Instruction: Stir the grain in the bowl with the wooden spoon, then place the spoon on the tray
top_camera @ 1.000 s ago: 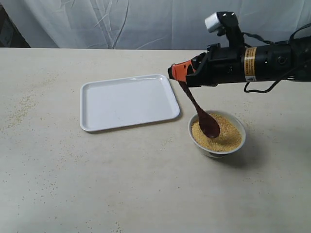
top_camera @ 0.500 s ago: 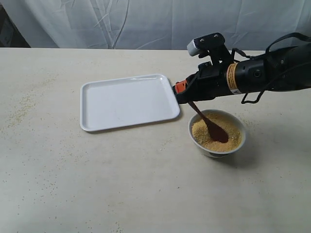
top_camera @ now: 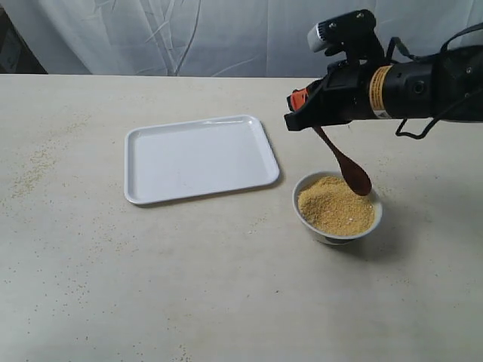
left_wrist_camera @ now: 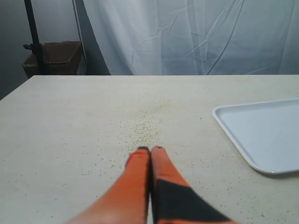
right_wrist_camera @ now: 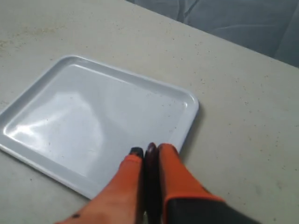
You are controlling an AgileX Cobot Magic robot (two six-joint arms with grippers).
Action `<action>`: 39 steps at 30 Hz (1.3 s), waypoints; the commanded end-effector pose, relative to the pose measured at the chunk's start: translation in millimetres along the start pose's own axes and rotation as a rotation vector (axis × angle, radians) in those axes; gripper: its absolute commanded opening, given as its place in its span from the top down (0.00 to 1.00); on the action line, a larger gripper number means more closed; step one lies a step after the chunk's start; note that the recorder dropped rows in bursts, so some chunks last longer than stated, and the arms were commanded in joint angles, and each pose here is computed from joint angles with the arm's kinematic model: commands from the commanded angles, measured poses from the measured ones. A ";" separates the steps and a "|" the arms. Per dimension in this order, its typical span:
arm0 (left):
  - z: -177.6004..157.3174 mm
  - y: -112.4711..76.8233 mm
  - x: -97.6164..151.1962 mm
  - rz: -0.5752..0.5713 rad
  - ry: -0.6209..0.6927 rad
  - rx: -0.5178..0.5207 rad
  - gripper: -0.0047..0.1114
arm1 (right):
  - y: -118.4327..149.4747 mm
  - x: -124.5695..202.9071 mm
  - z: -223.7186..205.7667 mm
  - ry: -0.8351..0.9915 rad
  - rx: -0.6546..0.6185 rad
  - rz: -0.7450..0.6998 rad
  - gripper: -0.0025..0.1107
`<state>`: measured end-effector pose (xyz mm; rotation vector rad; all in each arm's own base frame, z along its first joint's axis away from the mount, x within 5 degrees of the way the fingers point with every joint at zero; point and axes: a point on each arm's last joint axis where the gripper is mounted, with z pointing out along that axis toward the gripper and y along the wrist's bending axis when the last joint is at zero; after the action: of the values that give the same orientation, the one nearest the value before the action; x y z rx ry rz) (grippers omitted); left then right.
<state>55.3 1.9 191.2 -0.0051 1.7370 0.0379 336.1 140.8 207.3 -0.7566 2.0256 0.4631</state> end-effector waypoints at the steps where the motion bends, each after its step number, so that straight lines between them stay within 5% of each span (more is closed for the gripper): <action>1: 0.0 0.2 -0.3 0.001 -0.014 -0.004 0.96 | -5.6 21.6 20.3 0.067 -0.001 0.044 0.99; 6: 0.0 0.2 -0.3 0.001 -0.014 -0.004 0.96 | 12.7 18.7 24.1 -0.010 -0.221 0.094 0.99; 13: 0.0 0.2 -0.3 0.001 -0.014 -0.004 0.96 | -0.3 -4.1 -2.3 -0.023 0.000 -0.057 0.99; 18: 0.0 0.2 -0.3 0.001 -0.014 -0.004 0.96 | -0.2 30.6 30.3 0.067 -0.085 0.037 0.99; 21: 0.0 0.2 -0.3 0.001 -0.014 -0.004 0.96 | 11.0 22.2 26.7 0.002 -0.206 0.067 0.99; 30: 0.0 0.2 -0.3 0.001 -0.014 -0.004 0.96 | -0.1 -6.0 -4.3 -0.028 0.004 -0.053 0.99; 39: 0.0 0.2 -0.3 0.001 -0.014 -0.004 0.96 | -4.3 25.5 24.7 0.068 -0.027 0.028 0.99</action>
<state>55.3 1.9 191.2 -0.0051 1.7370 0.0379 341.0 142.9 184.0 -0.7955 2.0640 0.4533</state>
